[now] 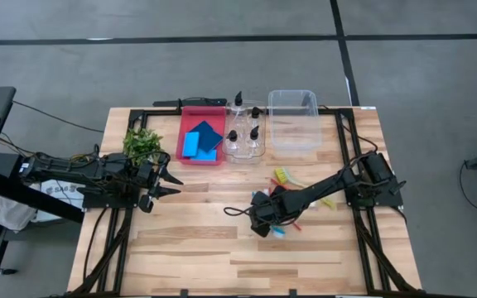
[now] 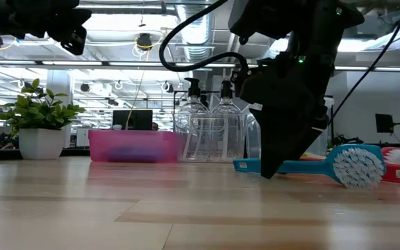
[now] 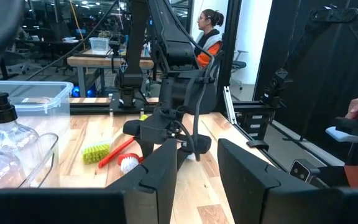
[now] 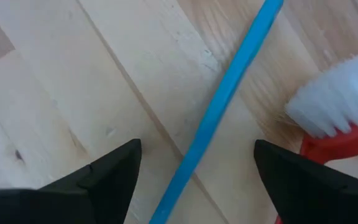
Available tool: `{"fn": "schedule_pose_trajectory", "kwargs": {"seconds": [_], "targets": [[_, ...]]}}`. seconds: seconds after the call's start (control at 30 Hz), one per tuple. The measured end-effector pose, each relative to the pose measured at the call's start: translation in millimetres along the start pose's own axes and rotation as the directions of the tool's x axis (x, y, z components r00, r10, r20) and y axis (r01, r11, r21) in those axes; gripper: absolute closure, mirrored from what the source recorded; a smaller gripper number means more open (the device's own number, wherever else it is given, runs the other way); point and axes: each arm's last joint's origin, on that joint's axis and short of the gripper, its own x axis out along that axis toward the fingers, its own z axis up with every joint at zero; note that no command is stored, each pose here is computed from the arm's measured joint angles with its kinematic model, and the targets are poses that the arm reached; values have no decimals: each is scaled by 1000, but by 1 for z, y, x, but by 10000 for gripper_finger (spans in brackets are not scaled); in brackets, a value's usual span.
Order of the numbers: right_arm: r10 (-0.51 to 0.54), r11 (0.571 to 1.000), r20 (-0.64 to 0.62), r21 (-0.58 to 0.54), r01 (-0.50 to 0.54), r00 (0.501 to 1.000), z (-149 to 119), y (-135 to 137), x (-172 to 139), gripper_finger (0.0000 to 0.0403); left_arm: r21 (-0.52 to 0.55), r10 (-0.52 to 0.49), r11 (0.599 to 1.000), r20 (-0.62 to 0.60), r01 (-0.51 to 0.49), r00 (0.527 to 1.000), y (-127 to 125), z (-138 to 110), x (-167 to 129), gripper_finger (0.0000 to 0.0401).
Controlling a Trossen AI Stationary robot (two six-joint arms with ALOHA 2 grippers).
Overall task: Pick & Place Kitchen Sink Supplies
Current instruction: Put the blue dish brush into the right transparent bin
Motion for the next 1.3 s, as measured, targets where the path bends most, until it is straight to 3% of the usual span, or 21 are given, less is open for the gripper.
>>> {"fn": "schedule_pose_trajectory", "kwargs": {"seconds": [0.37, 0.87, 0.97, 1.17, 1.3], "targets": [[12, 1000, -14, -1, -12, 1000, 0, 0, 0, 181, 0, 0, 1000, 0, 0, 1000, 0, 0, 0, 284], [25, 999, -20, -22, -26, 999, -1, 2, 0, 385, 16, 0, 1000, 0, 0, 1000, 0, 0, 0, 284], [28, 999, -20, -32, -28, 999, -1, 2, 0, 388, 21, 0, 1000, 0, 0, 1000, 0, 0, 0, 284], [31, 999, -18, -30, -31, 999, -1, 2, 0, 353, 22, 0, 1000, 0, 0, 1000, 0, 0, 0, 284], [30, 999, -18, -29, -31, 999, -1, 2, 0, 364, 22, 0, 1000, 0, 0, 1000, 0, 0, 0, 284]]}}
